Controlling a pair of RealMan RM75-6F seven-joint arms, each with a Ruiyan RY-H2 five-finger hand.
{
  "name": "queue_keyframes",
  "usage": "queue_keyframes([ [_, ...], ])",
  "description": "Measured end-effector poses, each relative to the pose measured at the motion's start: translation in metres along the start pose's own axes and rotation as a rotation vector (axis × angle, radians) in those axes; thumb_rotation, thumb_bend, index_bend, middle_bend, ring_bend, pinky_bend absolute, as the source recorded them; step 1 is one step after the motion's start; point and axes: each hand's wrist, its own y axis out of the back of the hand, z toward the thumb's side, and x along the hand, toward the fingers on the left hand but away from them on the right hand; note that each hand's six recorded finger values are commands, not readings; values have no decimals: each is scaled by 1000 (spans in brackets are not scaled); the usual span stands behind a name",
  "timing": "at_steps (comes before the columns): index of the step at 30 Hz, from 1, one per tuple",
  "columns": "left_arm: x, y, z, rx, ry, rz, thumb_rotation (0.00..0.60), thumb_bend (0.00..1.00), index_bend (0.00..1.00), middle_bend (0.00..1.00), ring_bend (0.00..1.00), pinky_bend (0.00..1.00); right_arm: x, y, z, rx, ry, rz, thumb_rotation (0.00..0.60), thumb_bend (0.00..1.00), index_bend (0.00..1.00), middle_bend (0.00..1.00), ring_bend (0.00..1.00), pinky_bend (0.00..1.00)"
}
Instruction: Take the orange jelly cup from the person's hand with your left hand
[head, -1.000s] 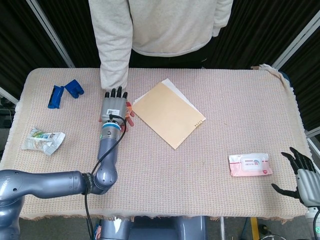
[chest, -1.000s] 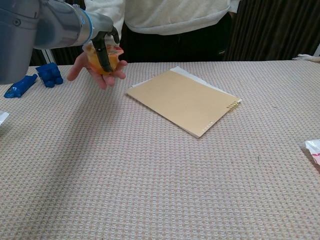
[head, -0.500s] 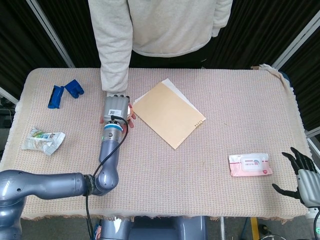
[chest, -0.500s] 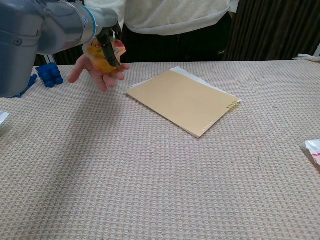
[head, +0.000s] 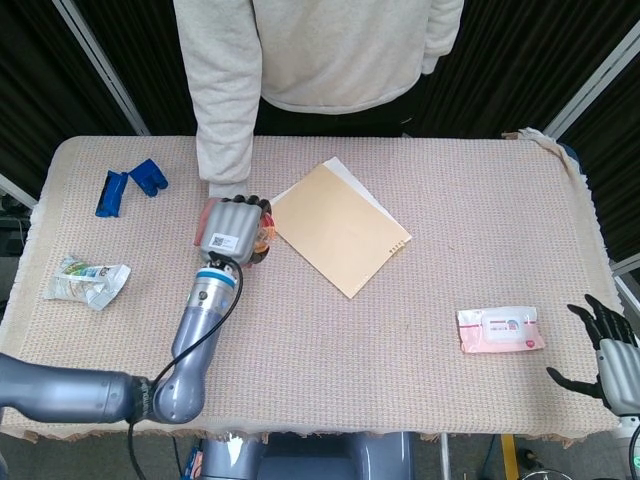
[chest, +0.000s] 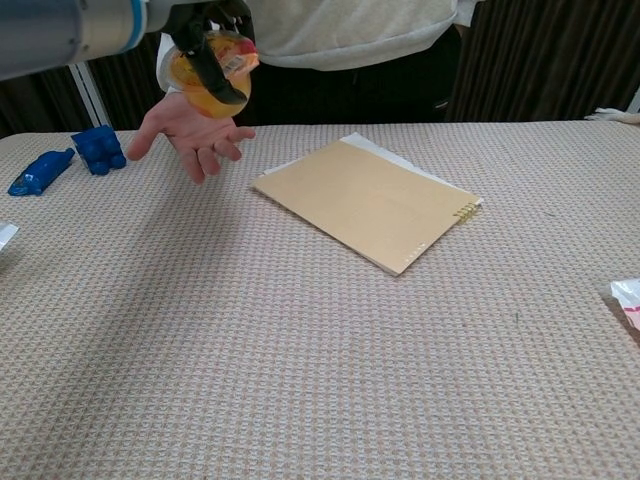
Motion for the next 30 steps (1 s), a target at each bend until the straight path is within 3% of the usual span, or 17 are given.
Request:
queue_keyframes([
  [6, -54, -4, -25, 10, -67, -28, 600, 565, 809, 553, 484, 535, 3, 1, 2, 2, 3, -5, 600, 74, 147, 0, 0, 0],
  [17, -143, -64, -83, 1, -132, -160, 600, 564, 754, 477, 414, 480, 5, 3, 0, -22, -25, -18, 600, 73, 147, 0, 0, 0],
  [21, -150, -88, -99, 25, -136, -195, 600, 554, 720, 447, 401, 475, 6, 3, 0, -24, -27, -19, 600, 74, 147, 0, 0, 0],
  [26, -148, -121, -112, 86, -146, -223, 600, 506, 614, 315, 331, 378, 5, 3, 0, -26, -28, -16, 600, 74, 147, 0, 0, 0],
  [28, -144, -136, -113, 104, -150, -232, 600, 464, 540, 232, 243, 282, 6, 3, 0, -24, -28, -16, 600, 74, 147, 0, 0, 0],
  [30, -141, -148, -111, 107, -150, -248, 600, 380, 408, 91, 84, 154, 6, 3, 0, -25, -27, -17, 600, 74, 147, 0, 0, 0],
])
